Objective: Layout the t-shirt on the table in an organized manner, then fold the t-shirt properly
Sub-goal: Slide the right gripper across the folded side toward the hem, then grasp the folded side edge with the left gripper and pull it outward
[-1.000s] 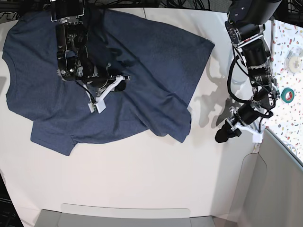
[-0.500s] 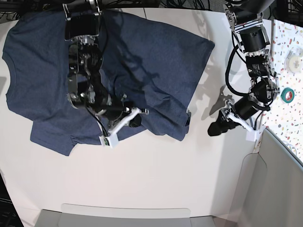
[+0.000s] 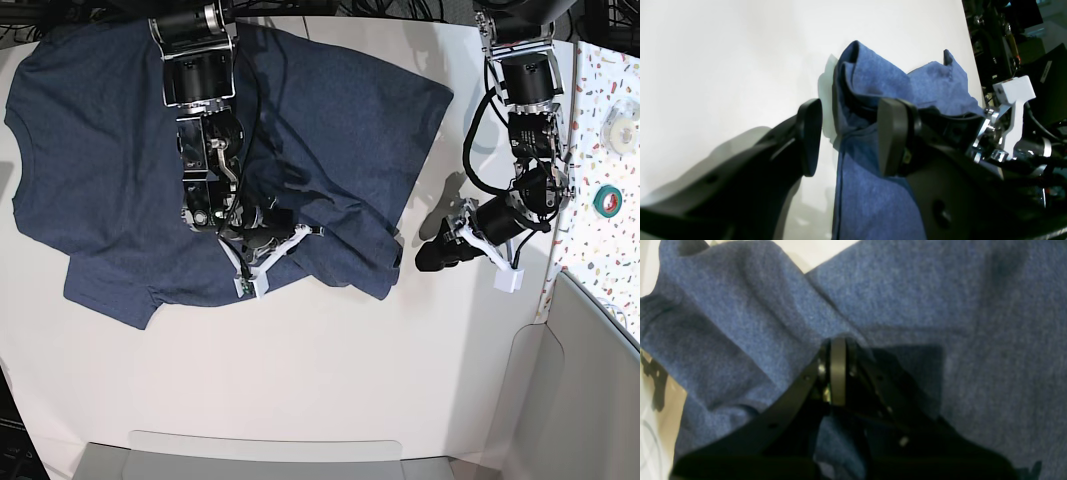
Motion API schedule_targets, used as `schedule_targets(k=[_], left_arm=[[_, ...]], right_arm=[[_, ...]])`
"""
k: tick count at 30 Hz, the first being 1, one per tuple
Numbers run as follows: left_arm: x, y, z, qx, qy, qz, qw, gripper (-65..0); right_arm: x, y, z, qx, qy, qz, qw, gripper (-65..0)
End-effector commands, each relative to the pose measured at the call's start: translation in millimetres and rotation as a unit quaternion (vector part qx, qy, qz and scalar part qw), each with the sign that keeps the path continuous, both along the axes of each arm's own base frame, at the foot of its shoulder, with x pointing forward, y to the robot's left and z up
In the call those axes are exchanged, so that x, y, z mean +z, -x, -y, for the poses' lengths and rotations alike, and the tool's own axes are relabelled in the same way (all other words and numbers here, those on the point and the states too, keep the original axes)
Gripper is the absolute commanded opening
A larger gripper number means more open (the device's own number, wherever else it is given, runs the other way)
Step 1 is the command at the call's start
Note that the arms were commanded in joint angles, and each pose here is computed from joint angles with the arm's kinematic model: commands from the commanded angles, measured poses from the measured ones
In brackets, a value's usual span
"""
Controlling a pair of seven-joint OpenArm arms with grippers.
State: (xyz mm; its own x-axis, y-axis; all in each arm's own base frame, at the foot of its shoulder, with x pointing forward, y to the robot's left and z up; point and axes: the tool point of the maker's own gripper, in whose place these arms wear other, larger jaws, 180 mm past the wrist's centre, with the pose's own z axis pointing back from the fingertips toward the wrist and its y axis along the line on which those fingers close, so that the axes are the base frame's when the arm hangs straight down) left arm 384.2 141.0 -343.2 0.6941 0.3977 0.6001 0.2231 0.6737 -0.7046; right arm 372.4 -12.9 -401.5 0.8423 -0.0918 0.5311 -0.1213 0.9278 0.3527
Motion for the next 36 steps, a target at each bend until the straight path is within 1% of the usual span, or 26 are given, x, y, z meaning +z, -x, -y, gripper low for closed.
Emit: schedule_targets(k=[1,4,5,7,9,11,14,17,19,20,22,25,27,29,33,36], left_arm=[[22.3,-12.3,-5.6,0.006,0.003,0.036,0.999,-38.3],[22.1,-12.2,-5.6,0.006,0.003,0.035,0.999,-38.3],[22.1,-12.2,-5.6,0.006,0.003,0.035,0.999,-38.3],[22.6,-12.6,-5.2,0.005,0.003,0.036,0.999,-38.3],[25.0,-14.6,-5.2,0.005,0.003,0.039,0.999,-38.3],[35.5,-22.8,-5.2,0.005,0.003,0.052,0.999,-38.3],[39.6,-25.8,-4.6,0.004,0.002,0.057,0.998,-38.3],[40.2,-26.3,-4.6,0.004,0.002,0.057,0.998,-38.3],[50.0,-30.2,-3.1,0.000,0.000,0.071,0.997,-38.3],[53.7,-30.7,1.4,-0.010,-0.005,0.074,0.997,-38.3],[53.6,-28.7,23.7,-0.057,-0.021,0.066,0.996,-38.3],[50.9,-30.4,70.0,-0.146,-0.052,0.051,0.987,-38.2],[46.1,-35.6,91.0,-0.184,-0.068,0.038,0.980,-38.1],[43.9,-44.7,104.6,-0.209,-0.084,0.029,0.974,-38.1],[35.7,-49.7,128.5,-0.244,-0.111,0.025,0.963,-38.0],[20.9,-47.5,141.3,-0.265,-0.134,0.017,0.955,-38.0]], right_arm=[[-14.1,22.2,1.1,0.018,0.015,-0.053,0.9983,-65.0],[-14.1,45.5,1.0,0.038,0.022,-0.079,0.9959,-65.0],[-11.4,52.4,3.2,0.052,0.035,-0.078,0.9950,-65.0],[-2.4,65.3,-2.3,0.096,0.063,-0.064,0.9913,-65.0],[4.5,75.8,-6.4,0.136,0.090,-0.053,0.9852,-65.0],[8.7,83.8,-9.7,0.165,0.109,-0.050,0.9789,-65.0],[14.1,86.0,-5.4,0.178,0.124,-0.042,0.9753,-65.0],[21.0,83.2,0.1,0.176,0.128,-0.029,0.9756,-65.0],[29.8,80.2,3.1,0.175,0.132,-0.013,0.9756,-65.0],[34.8,78.7,3.0,0.175,0.132,-0.004,0.9757,-65.0],[41.5,76.9,1.7,0.175,0.131,0.007,0.9758,-65.0],[40.4,78.2,-0.3,0.179,0.131,0.006,0.9751,-65.0],[40.7,79.7,-2.8,0.181,0.127,0.006,0.9753,-65.0],[39.5,83.8,-3.1,0.181,0.125,0.004,0.9755,-65.0],[52.5,89.0,-1.2,0.178,0.122,0.026,0.9761,-65.0],[58.5,91.6,19.1,0.158,0.131,0.036,0.9780,-65.0]])
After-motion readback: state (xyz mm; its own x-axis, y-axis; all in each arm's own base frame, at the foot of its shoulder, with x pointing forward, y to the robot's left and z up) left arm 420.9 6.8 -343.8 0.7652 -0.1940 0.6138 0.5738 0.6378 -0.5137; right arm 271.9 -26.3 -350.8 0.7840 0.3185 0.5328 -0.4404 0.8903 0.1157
